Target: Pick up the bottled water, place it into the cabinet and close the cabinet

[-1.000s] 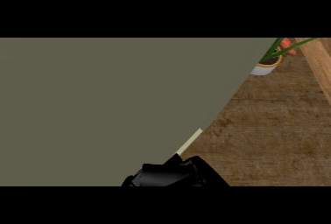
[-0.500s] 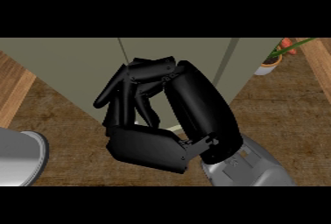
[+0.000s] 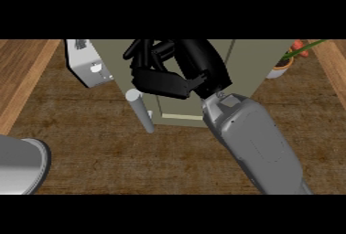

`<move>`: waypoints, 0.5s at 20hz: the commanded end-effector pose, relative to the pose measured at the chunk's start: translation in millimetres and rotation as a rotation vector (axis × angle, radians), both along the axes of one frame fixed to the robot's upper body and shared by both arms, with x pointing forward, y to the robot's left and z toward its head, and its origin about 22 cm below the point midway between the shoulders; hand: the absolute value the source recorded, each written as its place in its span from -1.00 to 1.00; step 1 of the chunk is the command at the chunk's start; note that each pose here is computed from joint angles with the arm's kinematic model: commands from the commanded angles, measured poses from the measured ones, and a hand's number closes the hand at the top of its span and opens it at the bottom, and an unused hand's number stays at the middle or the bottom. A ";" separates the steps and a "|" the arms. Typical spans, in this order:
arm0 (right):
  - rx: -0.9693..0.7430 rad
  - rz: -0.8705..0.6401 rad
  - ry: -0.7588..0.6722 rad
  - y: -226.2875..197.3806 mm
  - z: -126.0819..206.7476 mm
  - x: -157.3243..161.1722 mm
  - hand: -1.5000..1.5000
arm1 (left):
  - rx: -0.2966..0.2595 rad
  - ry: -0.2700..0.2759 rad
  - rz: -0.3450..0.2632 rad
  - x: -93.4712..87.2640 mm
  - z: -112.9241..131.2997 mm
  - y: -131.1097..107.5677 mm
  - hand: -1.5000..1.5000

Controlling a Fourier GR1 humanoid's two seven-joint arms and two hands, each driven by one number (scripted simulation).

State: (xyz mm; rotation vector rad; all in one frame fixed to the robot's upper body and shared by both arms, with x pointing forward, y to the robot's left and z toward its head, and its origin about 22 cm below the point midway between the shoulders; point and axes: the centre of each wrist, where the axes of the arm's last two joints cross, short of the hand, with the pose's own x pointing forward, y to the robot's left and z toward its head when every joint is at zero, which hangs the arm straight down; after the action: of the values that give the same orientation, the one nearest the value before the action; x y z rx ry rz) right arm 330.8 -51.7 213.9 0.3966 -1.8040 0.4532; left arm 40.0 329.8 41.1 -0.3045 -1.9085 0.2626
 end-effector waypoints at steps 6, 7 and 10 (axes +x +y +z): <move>-0.047 -0.084 0.063 -5.2 -20.0 52.4 1.00 | 0.001 -0.023 -0.020 4.3 8.7 7.4 1.00; -0.046 -0.094 0.071 -22.2 -19.4 60.8 1.00 | 0.005 -0.043 -0.020 9.0 9.6 2.9 1.00; -0.071 -0.117 0.063 -14.5 -40.7 59.8 1.00 | -0.007 -0.020 -0.036 10.4 14.2 -0.3 1.00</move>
State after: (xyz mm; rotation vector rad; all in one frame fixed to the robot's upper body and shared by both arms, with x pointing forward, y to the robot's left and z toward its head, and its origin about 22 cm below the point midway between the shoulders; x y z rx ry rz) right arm 356.5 -37.9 201.5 0.4317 -1.8194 0.5355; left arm 48.4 333.5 51.8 -0.3259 -1.9235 0.2402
